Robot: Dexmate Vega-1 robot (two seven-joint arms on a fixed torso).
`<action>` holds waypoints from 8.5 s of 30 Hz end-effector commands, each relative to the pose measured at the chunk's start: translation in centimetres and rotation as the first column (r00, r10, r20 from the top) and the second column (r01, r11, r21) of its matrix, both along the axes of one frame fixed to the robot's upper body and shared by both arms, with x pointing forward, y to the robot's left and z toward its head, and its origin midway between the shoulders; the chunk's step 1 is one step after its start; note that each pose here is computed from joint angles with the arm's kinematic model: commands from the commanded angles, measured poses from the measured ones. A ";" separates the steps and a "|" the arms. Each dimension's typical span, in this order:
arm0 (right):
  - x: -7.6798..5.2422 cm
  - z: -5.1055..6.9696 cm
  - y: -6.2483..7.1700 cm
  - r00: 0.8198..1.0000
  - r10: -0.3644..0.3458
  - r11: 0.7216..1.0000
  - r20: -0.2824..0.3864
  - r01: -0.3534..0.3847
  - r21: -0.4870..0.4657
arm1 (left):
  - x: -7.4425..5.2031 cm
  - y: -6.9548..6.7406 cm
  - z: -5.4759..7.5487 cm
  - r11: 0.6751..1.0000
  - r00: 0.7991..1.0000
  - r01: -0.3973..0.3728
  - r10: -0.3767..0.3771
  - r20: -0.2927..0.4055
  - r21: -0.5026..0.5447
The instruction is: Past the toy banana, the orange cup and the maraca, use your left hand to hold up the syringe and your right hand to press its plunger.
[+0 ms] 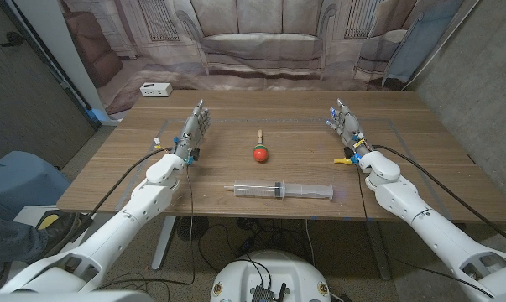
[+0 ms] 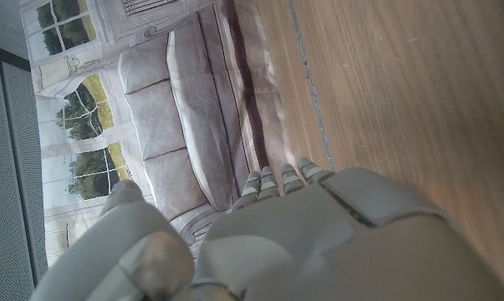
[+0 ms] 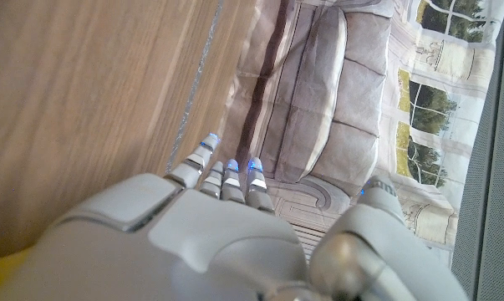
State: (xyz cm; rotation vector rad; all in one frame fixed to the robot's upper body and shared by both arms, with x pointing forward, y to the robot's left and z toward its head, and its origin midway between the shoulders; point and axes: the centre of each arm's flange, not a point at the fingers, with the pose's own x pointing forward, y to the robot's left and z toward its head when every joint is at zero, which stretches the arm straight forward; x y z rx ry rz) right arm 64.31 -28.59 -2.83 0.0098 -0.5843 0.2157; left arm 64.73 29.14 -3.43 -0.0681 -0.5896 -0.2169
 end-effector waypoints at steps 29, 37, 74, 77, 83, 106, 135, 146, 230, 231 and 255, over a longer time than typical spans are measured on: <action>-4.1 0.9 1.2 0.992 0.006 0.998 0.126 0.002 -0.062 | -5.1 1.5 0.6 0.990 0.978 -0.049 0.021 0.209 0.129; -4.4 1.0 1.1 0.986 0.070 0.997 0.149 -0.063 -0.054 | -6.5 1.5 0.3 0.983 0.972 -0.089 0.051 0.230 0.159; -8.2 -0.1 -0.6 0.971 0.034 0.999 0.237 -0.025 -0.043 | -9.0 -0.2 0.8 0.921 0.935 -0.175 0.045 0.353 0.348; -8.4 -0.4 -0.7 0.972 0.030 0.999 0.234 -0.023 -0.036 | -9.1 -0.5 0.8 0.912 0.930 -0.190 0.048 0.365 0.364; -8.8 -0.7 -0.9 0.974 0.017 1.000 0.227 -0.011 -0.028 | -9.6 -1.0 0.6 0.891 0.919 -0.205 0.033 0.393 0.405; -8.8 0.3 -0.2 0.975 0.048 0.996 0.217 -0.031 -0.080 | -13.3 -1.1 -2.2 0.856 0.905 -0.223 0.004 0.426 0.467; -9.7 -0.2 -0.5 0.970 0.083 0.992 0.229 -0.058 -0.116 | -17.0 -2.5 -3.3 0.696 0.857 -0.396 0.045 0.513 0.599; -10.0 0.1 -1.6 0.965 0.105 0.989 0.242 -0.075 -0.130 | -18.9 -4.2 -4.3 0.622 0.828 -0.475 0.077 0.555 0.623; -11.9 -1.3 -5.9 0.969 0.105 0.991 0.225 -0.083 -0.105 | -20.7 -12.3 -3.5 -0.031 0.840 -0.538 0.062 0.539 0.842; -11.9 -1.3 -6.0 0.970 0.108 0.990 0.219 -0.086 -0.109 | -20.2 -12.2 -3.5 -0.022 0.861 -0.505 0.063 0.505 0.863; -12.0 -1.7 -6.5 0.973 0.097 0.993 0.208 -0.080 -0.090 | -18.9 -13.6 -3.2 -0.091 0.889 -0.454 0.015 0.457 0.887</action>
